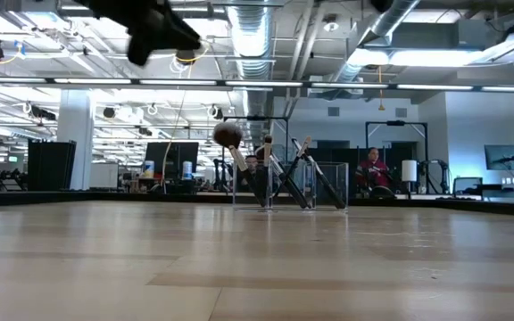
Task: Put items in baskets/containers
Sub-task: Return to Home Position
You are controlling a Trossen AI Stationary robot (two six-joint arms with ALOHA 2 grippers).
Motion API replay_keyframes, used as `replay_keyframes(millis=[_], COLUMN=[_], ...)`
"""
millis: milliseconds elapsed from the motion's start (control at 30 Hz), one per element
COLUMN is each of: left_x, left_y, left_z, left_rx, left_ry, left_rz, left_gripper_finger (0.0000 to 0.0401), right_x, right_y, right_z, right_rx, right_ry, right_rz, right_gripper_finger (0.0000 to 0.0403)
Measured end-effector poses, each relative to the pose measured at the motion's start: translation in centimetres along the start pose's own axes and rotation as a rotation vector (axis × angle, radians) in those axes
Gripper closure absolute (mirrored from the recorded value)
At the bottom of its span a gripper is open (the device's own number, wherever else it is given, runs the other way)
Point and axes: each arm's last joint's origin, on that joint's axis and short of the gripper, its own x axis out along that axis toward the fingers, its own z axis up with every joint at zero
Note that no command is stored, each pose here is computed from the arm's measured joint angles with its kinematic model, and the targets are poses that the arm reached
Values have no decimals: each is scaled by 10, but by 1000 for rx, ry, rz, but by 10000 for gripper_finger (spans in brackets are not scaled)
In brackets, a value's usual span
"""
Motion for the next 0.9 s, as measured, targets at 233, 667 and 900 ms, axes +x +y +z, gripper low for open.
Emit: replay_keyframes(millis=[233,667,900], left_x=[-57,-89,-96], left_y=[15,-21,-13], left_z=[-50,-94,-97], left_rx=[-513,-930,-961], left_ry=[-224,-517,-564], left_rz=[-133,-608,-550], left_gripper_finger=[299,299,299], right_x=[-58,-80,-92], right_y=[-6,-41,-76], right_z=[-5,-69,-102], right_rx=[-123,-40,39], right_ry=[1,-40,-217], right_rz=[-138,-26,76], right_gripper_finger=[282,282,282])
